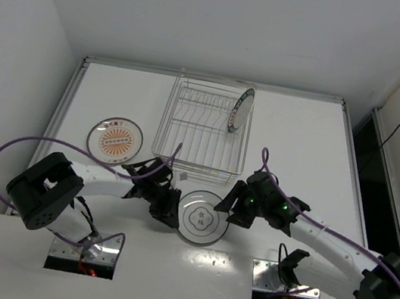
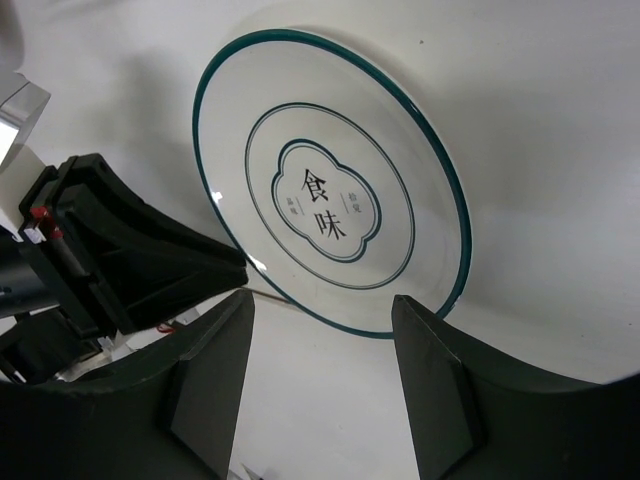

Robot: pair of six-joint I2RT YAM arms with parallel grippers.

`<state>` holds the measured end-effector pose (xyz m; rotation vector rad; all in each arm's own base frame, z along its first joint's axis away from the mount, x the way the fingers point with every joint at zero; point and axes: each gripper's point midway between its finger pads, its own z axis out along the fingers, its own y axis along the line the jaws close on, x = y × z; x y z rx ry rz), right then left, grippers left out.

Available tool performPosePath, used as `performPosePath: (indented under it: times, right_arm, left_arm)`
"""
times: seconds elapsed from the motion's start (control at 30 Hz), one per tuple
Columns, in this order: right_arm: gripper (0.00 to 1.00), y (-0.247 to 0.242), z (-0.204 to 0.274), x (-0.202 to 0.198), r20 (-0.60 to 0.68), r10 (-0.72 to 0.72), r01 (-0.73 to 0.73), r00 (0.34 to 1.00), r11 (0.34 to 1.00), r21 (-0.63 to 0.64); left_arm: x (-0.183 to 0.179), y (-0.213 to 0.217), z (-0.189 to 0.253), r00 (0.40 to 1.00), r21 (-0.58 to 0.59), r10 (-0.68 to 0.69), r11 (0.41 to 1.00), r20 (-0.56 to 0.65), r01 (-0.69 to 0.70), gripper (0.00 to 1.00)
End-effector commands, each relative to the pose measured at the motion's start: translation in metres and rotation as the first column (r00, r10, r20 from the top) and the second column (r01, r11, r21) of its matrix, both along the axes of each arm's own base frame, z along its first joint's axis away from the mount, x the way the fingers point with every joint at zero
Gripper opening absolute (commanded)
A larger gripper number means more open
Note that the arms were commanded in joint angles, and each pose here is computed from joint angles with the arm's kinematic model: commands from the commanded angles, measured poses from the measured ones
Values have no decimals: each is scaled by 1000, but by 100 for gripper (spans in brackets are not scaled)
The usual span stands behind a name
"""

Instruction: Load the plates into the dish rack

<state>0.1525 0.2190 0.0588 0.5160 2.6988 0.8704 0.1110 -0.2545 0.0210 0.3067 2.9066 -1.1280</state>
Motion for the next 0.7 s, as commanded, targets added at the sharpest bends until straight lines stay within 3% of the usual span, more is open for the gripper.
performPosePath:
  times: [0.0,0.1,0.2,0.57,0.67]
  right_arm:
    - [54,0,2,2,13,-19,19,1000,1000,3]
    - [54,0,2,2,13,-19,19,1000,1000,3]
    - [54,0,2,2,13,-19,19,1000,1000,3]
    - [54,-3,6,2,20,-32,32,999,999,8]
    - [54,-6,3,0,20,-37,37,999,999,-3]
  left_arm:
    - [5,-11,7,999,-24,-22,999,27,23,27]
    - [10,-11,6,1000,-4,8,1000,30,-8,49]
    - [15,-14,10,999,17,39,999,38,-40,58]
    - [35,-9,18,944,15,326,945,49,-327,59]
    - [34,-8,14,933,12,356,934,47,-357,55]
